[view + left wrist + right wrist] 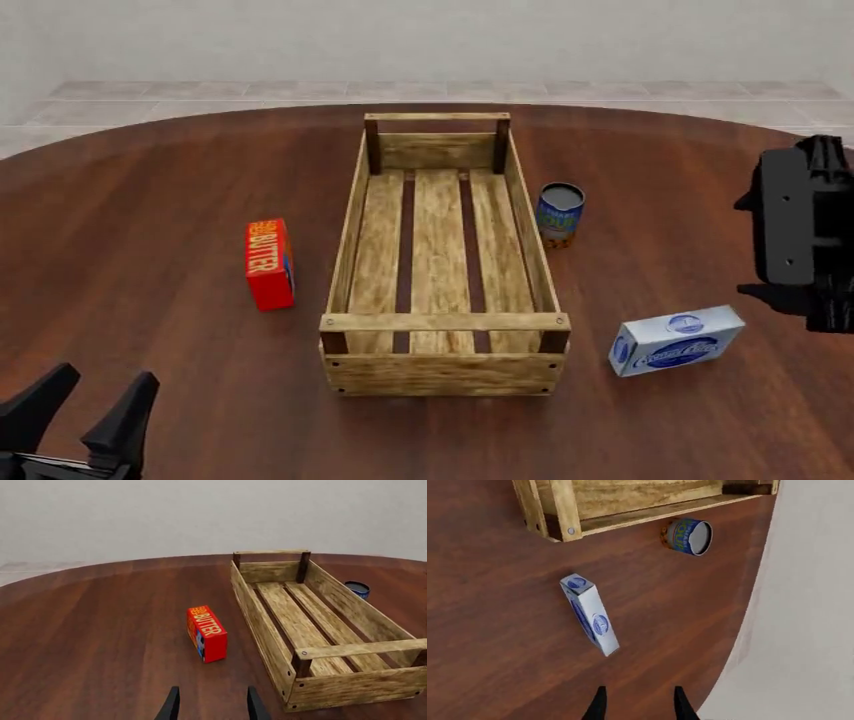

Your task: Pick up the cream cheese and put it in the tray.

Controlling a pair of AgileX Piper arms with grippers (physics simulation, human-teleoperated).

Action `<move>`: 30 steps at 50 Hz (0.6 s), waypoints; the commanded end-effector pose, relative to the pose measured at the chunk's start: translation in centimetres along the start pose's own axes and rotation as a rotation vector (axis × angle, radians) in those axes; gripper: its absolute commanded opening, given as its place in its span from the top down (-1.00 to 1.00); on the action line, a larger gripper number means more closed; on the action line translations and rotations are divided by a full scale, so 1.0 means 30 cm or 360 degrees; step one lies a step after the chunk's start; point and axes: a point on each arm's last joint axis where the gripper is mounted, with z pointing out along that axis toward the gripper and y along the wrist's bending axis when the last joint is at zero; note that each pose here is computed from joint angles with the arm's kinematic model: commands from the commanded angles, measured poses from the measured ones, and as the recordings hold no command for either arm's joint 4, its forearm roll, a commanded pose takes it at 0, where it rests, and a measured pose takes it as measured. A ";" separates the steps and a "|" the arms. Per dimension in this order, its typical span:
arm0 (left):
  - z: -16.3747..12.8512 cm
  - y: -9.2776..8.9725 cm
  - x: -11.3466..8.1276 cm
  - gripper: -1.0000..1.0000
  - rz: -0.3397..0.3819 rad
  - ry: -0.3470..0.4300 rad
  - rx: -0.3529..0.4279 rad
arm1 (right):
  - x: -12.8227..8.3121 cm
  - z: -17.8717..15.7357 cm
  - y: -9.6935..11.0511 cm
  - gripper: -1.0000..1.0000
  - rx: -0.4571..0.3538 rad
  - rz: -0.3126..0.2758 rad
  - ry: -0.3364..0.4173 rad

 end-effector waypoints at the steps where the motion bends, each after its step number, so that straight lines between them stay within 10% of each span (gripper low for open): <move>1: 0.001 -0.001 0.000 -1.00 0.0015 0.0001 0.0006 | 0.070 0.102 0.064 -1.00 -0.0147 -0.0180 0.0088; 30: 0.002 -0.003 0.000 -1.00 0.0045 0.0007 0.0021 | 0.110 0.303 0.144 -1.00 -0.0235 -0.0230 0.0109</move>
